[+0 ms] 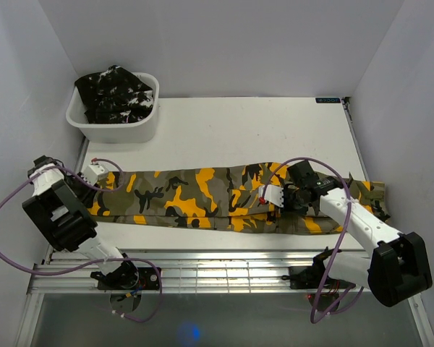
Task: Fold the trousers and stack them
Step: Fold the trousers
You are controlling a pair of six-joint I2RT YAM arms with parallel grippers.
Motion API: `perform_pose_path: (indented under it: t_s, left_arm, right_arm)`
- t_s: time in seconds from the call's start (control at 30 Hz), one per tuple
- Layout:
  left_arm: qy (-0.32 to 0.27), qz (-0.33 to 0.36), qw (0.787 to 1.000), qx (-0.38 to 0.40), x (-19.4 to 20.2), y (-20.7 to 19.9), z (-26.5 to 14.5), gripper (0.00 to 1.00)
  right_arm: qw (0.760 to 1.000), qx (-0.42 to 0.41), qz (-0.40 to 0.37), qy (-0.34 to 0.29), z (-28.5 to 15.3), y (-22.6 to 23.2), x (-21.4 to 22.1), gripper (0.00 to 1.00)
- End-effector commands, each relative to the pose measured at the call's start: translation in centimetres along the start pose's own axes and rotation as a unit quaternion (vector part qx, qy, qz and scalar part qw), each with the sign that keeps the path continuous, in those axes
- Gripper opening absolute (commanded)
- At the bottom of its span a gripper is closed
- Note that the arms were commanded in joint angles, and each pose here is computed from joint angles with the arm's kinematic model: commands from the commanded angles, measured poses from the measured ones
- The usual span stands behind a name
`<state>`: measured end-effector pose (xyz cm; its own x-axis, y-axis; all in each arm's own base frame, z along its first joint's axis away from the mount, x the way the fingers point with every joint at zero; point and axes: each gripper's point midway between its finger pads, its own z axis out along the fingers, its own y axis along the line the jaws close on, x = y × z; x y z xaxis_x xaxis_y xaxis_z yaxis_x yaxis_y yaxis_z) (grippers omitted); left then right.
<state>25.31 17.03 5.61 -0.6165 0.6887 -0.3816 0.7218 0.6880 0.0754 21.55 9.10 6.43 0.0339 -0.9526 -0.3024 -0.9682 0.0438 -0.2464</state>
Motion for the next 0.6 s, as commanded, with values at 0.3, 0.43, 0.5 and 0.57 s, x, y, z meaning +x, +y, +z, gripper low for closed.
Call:
perform_pose_path:
  t_s: [0.3,0.43,0.5,0.57]
  left_arm:
    - [0.034,-0.124,0.992,-0.012,5.2,1.3,-0.4,0.49]
    - [0.006,-0.148,0.989,-0.002,4.4,1.5,-0.1,0.49]
    - [-0.018,-0.163,0.986,0.018,3.4,1.0,0.1,0.49]
    - [-0.032,-0.178,0.983,0.025,2.8,1.2,0.1,0.50]
  right_arm:
    - [1.000,-0.009,-0.001,0.001,-1.1,-0.9,-0.9,0.08]
    - [1.000,-0.014,0.000,0.006,-1.0,-0.8,-0.7,0.08]
    - [1.000,-0.014,0.000,0.007,-1.0,-0.9,-0.7,0.08]
    - [1.000,-0.016,0.000,0.008,-0.9,-0.9,-0.7,0.08]
